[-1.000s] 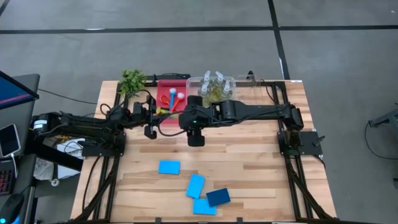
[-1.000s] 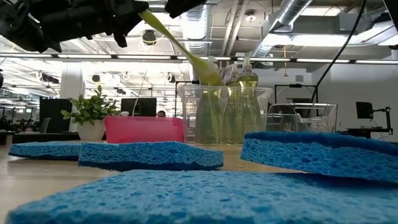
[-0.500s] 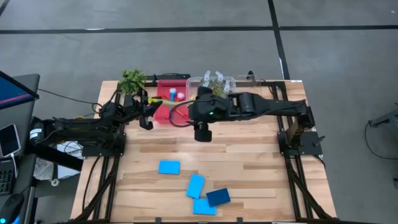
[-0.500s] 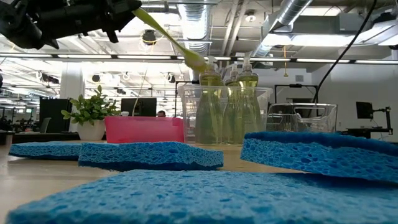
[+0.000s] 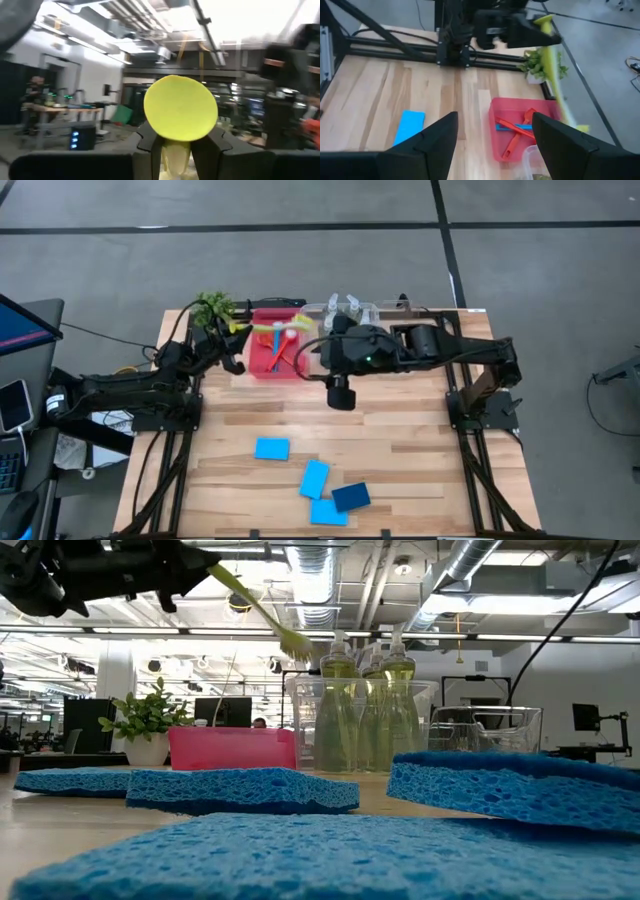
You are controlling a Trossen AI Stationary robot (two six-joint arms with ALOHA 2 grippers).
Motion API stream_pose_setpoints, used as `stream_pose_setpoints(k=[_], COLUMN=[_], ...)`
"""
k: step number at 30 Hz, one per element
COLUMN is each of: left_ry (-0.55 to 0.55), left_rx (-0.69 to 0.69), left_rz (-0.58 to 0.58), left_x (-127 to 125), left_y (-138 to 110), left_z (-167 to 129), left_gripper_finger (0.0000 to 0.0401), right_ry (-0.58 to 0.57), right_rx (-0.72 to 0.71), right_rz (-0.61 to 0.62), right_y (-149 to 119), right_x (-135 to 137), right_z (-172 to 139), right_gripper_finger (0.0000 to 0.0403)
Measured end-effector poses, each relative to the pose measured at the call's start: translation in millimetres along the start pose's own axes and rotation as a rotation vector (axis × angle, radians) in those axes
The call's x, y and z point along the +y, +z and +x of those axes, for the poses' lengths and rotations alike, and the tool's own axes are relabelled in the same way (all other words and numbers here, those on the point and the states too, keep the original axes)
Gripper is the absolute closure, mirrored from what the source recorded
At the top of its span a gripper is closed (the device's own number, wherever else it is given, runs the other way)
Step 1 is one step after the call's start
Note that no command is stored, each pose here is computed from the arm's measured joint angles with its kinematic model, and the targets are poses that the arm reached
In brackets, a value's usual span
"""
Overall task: Pick & Place Kitchen Sink Supplies
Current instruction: Put the green toilet brush into the red bin
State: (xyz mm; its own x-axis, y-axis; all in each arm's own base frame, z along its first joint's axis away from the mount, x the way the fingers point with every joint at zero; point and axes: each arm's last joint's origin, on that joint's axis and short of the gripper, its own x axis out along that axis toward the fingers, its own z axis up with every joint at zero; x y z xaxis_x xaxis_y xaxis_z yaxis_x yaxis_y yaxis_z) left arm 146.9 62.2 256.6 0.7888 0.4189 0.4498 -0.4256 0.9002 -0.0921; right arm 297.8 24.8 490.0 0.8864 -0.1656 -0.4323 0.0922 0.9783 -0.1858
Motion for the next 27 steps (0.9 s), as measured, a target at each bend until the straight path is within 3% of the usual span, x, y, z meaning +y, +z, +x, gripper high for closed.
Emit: stream_pose_setpoints(k=[13,20,27], left_ry=[0.381,0.450,0.345], left_rx=[0.020,0.200,0.236], left_rz=[0.230,0.208,0.068], left_x=[4.9,-1.9,-21.1], left_y=[4.0,-14.1,-19.3], left_z=[-4.8,-8.8,-12.8], left_gripper_finger=[0.0322,0.0321,0.0321], right_ry=[0.023,0.024,0.023], right_rx=[0.055,0.067,0.067], right_rz=[0.021,0.018,0.013], right_y=[-5.0,-6.2,-6.2], right_x=[8.4,8.3,8.0], right_z=[2.4,2.4,2.5], right_gripper_finger=[0.0155,0.0155,0.0155])
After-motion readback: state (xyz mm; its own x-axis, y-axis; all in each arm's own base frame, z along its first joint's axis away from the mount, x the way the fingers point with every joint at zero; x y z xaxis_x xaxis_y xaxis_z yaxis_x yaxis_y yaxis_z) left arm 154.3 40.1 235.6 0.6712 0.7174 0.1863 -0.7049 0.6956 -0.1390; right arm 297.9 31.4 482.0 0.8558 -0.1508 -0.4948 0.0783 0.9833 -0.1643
